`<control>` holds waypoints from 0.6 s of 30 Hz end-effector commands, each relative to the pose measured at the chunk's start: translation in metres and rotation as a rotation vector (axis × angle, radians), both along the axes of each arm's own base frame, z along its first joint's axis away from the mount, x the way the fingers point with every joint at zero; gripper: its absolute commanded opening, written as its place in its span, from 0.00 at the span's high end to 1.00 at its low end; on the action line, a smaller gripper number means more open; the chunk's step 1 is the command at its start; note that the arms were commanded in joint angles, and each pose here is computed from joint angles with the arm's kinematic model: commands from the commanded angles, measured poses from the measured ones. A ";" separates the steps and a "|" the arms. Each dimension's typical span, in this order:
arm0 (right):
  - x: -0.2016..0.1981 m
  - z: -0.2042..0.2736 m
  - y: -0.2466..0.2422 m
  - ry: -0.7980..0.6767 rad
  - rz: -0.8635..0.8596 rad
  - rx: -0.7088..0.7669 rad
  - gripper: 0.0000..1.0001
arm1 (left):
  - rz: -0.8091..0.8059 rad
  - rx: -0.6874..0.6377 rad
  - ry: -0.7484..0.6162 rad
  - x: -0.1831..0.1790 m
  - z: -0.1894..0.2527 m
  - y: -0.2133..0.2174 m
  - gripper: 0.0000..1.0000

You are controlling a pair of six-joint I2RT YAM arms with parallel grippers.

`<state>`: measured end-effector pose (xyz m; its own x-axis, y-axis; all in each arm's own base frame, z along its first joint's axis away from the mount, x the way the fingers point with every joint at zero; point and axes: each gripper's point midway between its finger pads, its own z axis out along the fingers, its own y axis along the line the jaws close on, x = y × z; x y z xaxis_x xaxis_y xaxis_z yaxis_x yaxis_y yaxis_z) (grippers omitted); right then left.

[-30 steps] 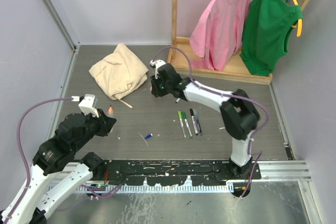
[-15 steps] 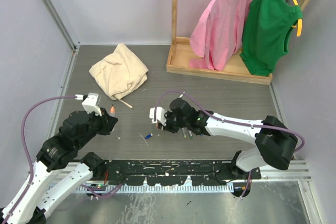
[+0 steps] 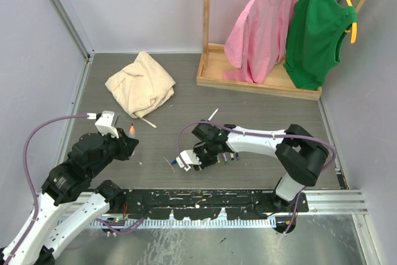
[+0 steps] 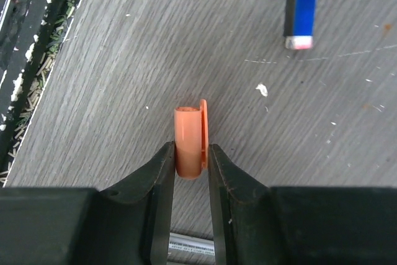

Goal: Insert the pens into the pen caps
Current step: Place the pen cap at the center of the board.

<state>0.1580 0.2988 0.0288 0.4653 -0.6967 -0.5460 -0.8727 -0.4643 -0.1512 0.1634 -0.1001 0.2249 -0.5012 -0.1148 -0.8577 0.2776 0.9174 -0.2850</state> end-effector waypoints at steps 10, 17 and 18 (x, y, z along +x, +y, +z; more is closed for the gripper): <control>0.003 0.025 0.013 -0.028 0.093 0.042 0.51 | 0.001 -0.023 -0.071 0.006 0.014 -0.001 0.99; -0.010 0.065 0.032 0.003 0.038 0.267 0.51 | 0.002 -0.024 -0.073 0.006 0.014 -0.001 0.97; -0.010 0.068 0.034 0.006 0.000 0.302 0.51 | 0.004 -0.024 -0.074 0.006 0.015 0.000 0.97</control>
<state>0.1527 0.3101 0.0558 0.5031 -0.6212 -0.6008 -0.8458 -0.4968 -0.1945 0.1626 -0.0995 0.2258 -0.4953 -0.1185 -0.8606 0.2794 0.9163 -0.2870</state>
